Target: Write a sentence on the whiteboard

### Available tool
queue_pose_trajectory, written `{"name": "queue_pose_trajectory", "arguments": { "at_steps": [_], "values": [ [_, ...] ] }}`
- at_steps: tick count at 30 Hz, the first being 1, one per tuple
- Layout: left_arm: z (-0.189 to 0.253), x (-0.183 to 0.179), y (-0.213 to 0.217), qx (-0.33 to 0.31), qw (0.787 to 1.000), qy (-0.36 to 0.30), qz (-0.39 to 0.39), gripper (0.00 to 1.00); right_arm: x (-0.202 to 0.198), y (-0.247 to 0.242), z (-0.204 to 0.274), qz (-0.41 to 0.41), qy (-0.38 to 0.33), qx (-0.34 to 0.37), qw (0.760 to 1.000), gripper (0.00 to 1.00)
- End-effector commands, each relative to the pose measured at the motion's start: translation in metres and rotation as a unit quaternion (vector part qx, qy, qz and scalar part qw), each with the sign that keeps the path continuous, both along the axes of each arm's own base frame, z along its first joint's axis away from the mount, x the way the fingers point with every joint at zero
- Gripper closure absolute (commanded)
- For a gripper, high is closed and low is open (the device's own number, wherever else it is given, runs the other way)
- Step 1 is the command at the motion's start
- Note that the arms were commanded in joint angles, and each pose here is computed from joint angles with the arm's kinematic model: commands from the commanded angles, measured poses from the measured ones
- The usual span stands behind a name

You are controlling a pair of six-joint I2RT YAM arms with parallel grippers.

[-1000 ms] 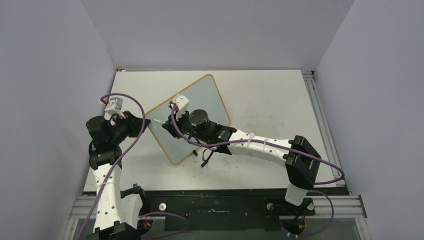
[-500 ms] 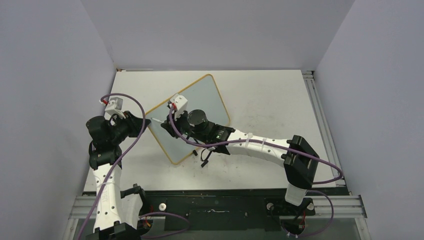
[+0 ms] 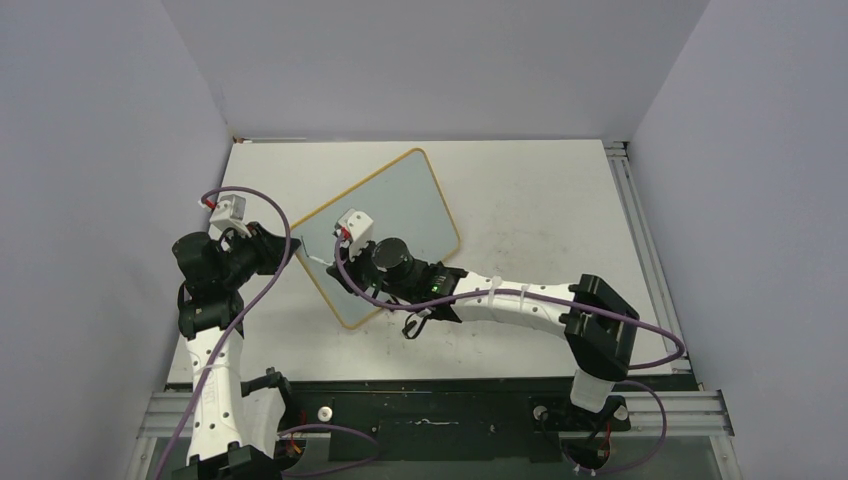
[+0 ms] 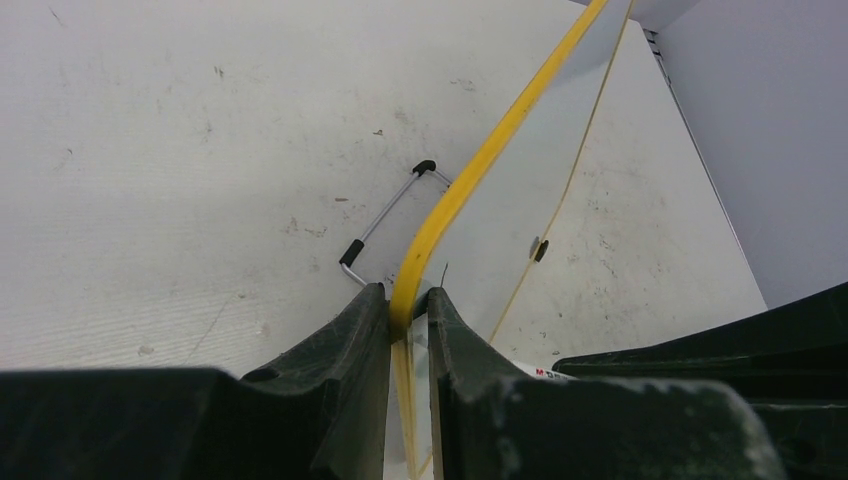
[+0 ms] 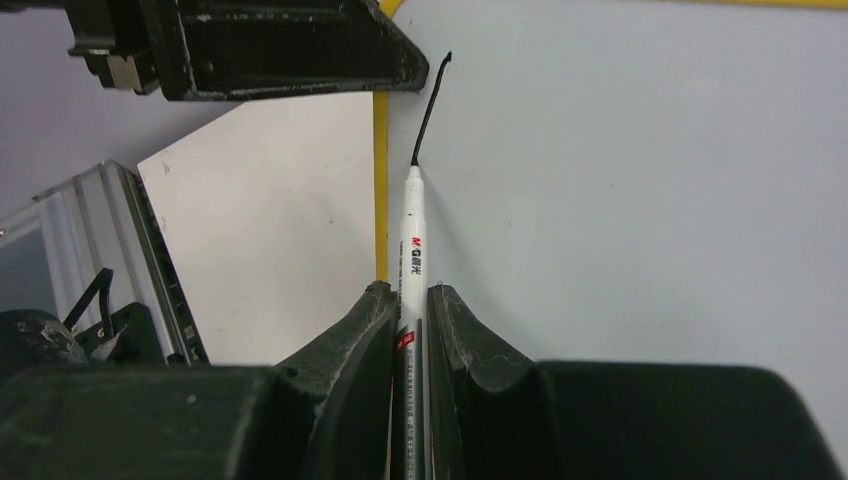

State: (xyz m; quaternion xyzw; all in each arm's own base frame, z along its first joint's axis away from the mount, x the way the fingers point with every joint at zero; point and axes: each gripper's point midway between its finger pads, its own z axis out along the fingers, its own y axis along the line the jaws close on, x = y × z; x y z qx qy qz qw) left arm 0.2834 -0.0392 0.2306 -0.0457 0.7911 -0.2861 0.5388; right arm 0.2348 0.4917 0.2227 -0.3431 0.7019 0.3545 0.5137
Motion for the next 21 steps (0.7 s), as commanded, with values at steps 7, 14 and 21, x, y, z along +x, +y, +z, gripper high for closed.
{"name": "queue_pose_trajectory", "arguments": {
  "at_steps": [7,14,21],
  "values": [
    [0.019,0.002,0.004,0.02,0.999,-0.028,0.006,1.0,-0.005,-0.016,0.017,-0.019,-0.011,0.015,1.0,0.95],
    [0.019,0.002,0.004,0.021,0.999,-0.029,0.006,1.0,-0.012,-0.025,0.064,-0.016,-0.035,0.077,0.996,0.95],
    [0.018,0.002,0.003,0.02,0.999,-0.028,0.005,1.0,-0.003,-0.02,0.069,-0.031,-0.042,0.081,0.995,0.95]
  ]
}}
